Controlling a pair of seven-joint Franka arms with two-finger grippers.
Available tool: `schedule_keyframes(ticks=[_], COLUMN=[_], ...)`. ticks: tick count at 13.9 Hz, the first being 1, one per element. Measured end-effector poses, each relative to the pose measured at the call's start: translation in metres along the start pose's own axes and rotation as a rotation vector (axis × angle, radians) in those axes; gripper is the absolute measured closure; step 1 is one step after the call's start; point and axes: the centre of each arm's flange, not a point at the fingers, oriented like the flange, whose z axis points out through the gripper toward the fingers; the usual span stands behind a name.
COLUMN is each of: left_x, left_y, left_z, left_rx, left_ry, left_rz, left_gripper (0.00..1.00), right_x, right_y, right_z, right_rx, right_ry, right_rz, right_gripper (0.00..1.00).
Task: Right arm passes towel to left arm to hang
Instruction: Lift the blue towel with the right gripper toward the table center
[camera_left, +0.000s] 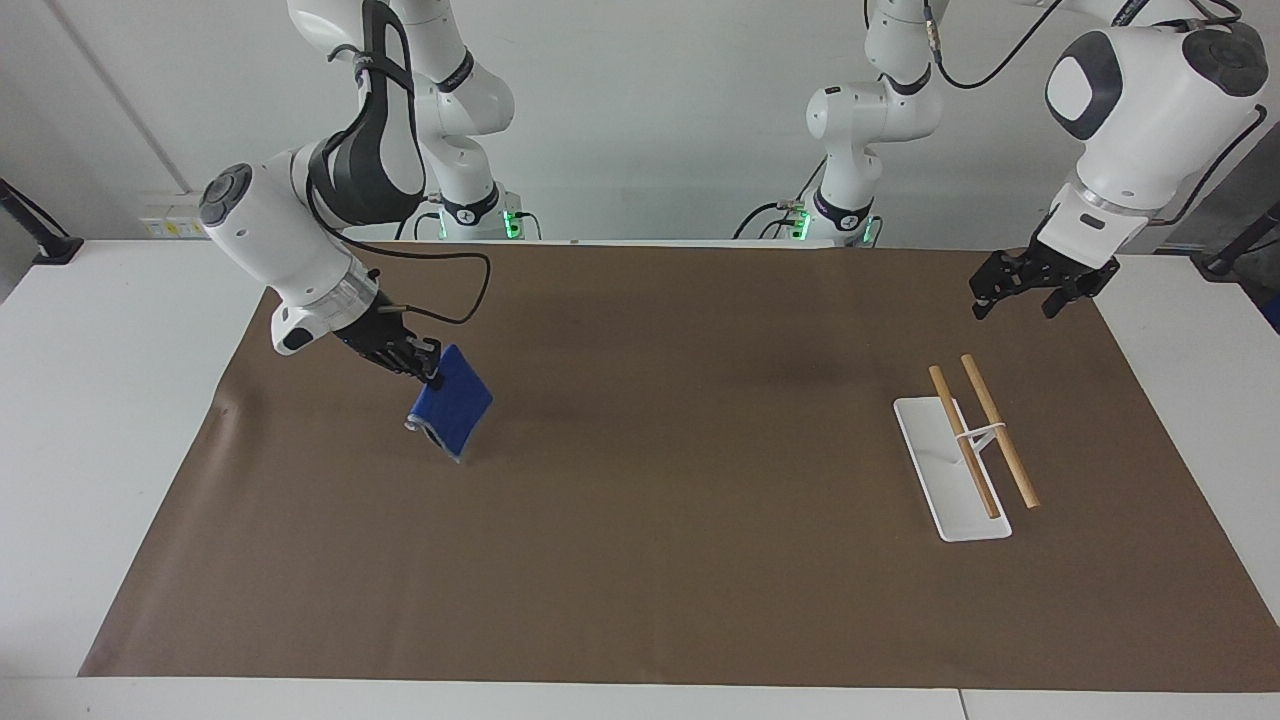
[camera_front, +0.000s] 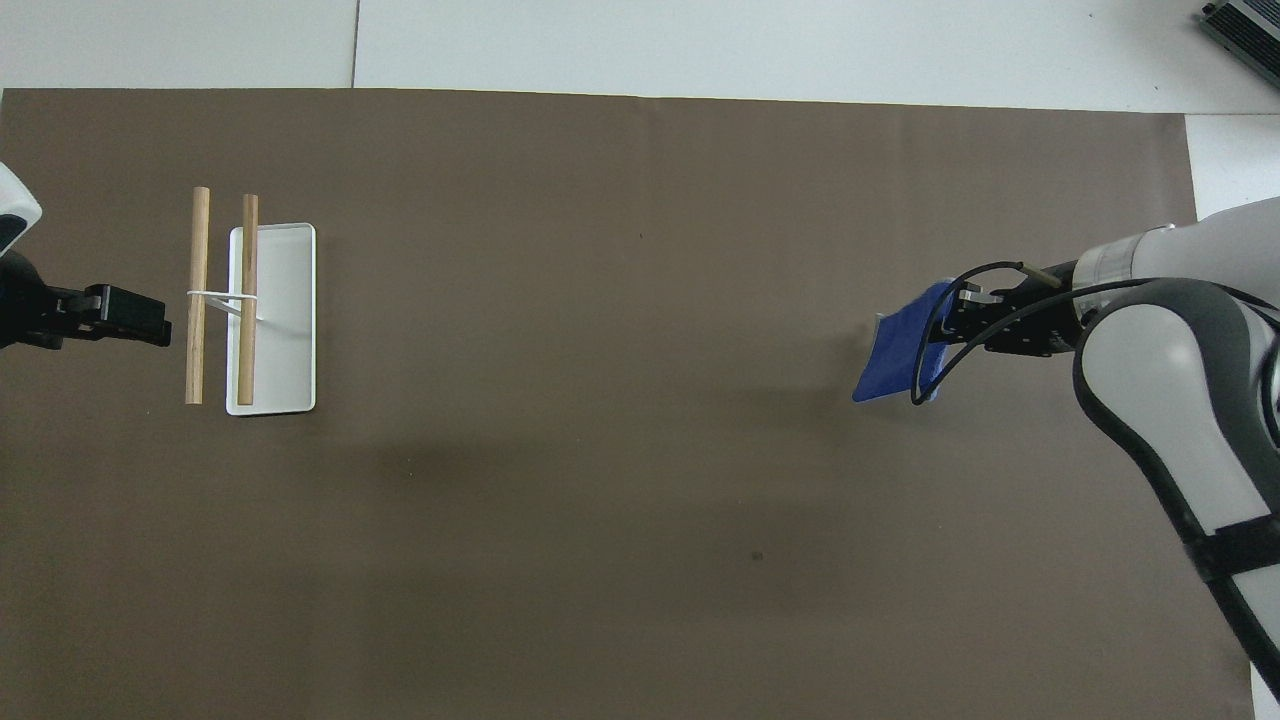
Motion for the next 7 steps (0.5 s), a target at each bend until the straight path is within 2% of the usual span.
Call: schedule_keyframes(ticks=[7], left_x=[-0.001], left_y=[0.0], left_z=[-0.001], left_rx=[0.0], left_ry=[0.003], left_rz=[0.0], left_gripper=[0.0], right_x=[-0.038], right_y=[-0.081], right_z=[-0.004], right_rx=[0.243], right_ry=[-0.094], right_rz=[0.248], right_gripper=[0.96])
